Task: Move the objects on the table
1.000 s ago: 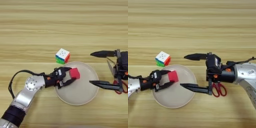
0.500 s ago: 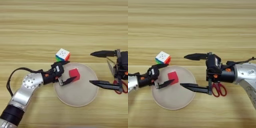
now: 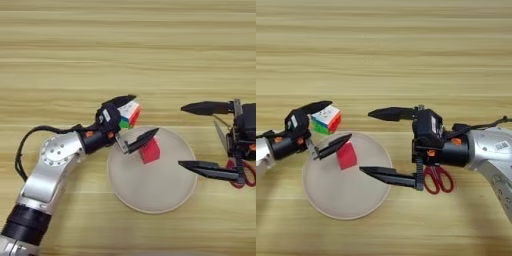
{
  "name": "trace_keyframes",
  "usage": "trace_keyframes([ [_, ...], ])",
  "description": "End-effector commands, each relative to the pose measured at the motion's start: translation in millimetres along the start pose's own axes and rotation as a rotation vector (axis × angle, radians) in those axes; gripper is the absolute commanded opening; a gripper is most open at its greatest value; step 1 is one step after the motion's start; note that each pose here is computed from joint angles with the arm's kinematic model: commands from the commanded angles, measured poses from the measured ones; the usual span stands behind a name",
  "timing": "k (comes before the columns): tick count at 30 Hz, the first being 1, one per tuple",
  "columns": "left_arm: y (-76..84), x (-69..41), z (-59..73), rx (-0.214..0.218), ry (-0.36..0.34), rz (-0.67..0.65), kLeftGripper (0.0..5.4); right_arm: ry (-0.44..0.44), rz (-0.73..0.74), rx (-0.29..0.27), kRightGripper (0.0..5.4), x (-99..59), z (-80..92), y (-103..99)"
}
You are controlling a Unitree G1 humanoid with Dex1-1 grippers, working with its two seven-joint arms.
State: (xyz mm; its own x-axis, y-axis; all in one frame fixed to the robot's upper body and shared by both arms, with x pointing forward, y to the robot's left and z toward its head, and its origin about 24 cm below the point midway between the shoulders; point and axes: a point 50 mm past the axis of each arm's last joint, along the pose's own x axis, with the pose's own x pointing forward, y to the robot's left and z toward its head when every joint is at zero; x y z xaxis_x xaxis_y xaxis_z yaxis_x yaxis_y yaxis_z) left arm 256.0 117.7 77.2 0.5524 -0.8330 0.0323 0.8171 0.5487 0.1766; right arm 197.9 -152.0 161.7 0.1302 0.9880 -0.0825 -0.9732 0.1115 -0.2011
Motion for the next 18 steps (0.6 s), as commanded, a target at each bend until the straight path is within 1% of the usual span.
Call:
trace_keyframes([
  [1,8.7,5.9,-4.7,0.002,0.029,0.083,5.38,-0.025,-0.028,-0.022,5.4,-1.6,3.9,-1],
  [6,18.0,9.0,-13.7,-0.012,0.067,0.195,5.38,-0.065,-0.095,-0.058,5.4,2.0,9.0,-6],
  [9,21.2,9.7,-19.1,-0.004,0.097,0.235,5.38,-0.084,-0.157,-0.078,5.4,3.7,11.9,-12],
  [13,22.0,9.2,-25.6,0.006,0.133,0.272,5.38,-0.119,-0.286,-0.091,5.4,4.7,13.8,-23],
  [18,22.9,6.2,-31.1,-0.006,0.161,0.305,5.38,-0.136,-0.44,-0.116,5.4,5.9,13.2,-32],
])
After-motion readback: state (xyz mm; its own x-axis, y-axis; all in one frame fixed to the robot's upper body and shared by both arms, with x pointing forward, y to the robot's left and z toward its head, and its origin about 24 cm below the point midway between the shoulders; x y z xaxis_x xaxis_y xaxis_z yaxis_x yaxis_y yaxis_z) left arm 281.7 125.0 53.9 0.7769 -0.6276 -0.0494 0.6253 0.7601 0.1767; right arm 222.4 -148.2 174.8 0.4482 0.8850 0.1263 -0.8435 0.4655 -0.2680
